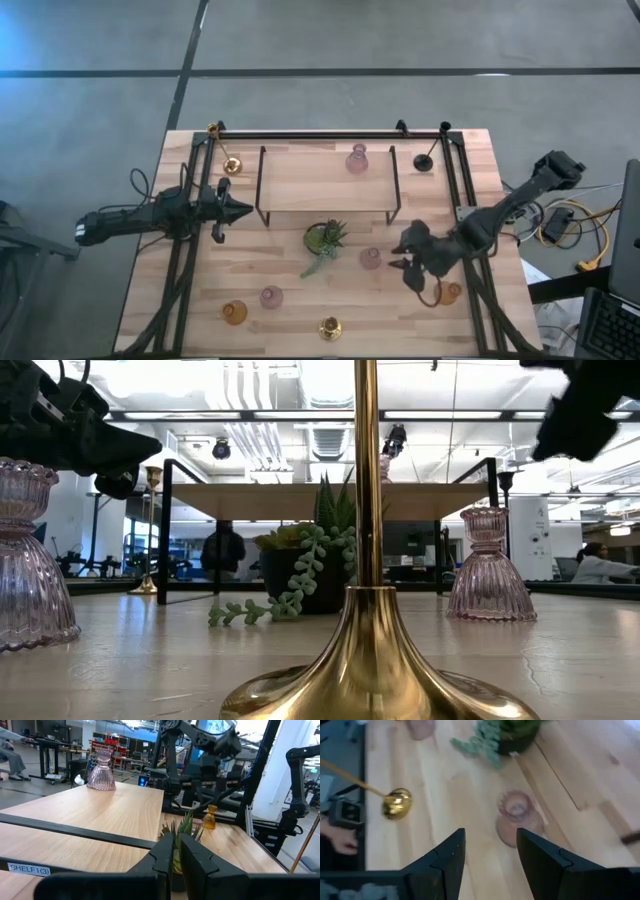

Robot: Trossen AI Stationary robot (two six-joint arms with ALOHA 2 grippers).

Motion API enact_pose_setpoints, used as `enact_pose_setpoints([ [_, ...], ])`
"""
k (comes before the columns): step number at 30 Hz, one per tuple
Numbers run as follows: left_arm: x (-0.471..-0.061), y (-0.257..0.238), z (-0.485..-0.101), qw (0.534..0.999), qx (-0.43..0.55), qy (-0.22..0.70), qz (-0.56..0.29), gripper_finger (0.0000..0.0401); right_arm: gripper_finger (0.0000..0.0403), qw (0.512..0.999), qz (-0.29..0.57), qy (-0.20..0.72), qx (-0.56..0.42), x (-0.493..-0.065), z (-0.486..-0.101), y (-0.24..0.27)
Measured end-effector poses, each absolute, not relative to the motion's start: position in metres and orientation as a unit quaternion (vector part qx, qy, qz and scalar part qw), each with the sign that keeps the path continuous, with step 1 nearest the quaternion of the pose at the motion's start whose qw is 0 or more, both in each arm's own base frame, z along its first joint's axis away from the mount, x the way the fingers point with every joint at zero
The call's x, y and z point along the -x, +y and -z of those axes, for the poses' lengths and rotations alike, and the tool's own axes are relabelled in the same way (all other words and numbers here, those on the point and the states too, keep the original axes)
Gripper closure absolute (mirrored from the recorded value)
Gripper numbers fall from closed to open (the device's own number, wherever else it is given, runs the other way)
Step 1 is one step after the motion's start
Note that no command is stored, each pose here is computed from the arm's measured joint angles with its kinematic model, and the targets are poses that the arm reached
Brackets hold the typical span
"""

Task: Pick & Place candle stick holders
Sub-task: Put the right purple glass candle holder on the shelf

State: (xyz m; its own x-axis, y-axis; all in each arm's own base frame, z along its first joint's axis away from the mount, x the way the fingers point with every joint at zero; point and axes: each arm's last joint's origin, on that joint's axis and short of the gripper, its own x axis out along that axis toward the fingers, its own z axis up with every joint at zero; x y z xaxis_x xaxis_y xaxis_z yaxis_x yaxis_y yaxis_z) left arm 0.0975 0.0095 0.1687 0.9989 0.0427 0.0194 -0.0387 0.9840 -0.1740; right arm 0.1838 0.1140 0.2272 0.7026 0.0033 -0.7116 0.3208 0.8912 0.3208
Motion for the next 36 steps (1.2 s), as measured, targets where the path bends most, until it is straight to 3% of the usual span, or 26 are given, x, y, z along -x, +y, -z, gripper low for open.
enact_pose_setpoints([
  [11,-0.098,0.01,-0.169,0.996,0.087,-0.012,-0.02,0.0366,0.0221,0.872,0.156,0.404,-0.229,-0.182,-0.174,0.124],
  [25,-0.098,0.01,-0.169,0.996,0.087,-0.011,-0.02,0.0366,0.0128,0.897,0.195,0.371,-0.144,-0.202,-0.15,0.134],
  [36,-0.098,0.01,-0.169,0.996,0.087,-0.011,-0.021,0.0366,0.015,0.907,0.199,0.347,-0.129,-0.22,-0.141,0.133],
])
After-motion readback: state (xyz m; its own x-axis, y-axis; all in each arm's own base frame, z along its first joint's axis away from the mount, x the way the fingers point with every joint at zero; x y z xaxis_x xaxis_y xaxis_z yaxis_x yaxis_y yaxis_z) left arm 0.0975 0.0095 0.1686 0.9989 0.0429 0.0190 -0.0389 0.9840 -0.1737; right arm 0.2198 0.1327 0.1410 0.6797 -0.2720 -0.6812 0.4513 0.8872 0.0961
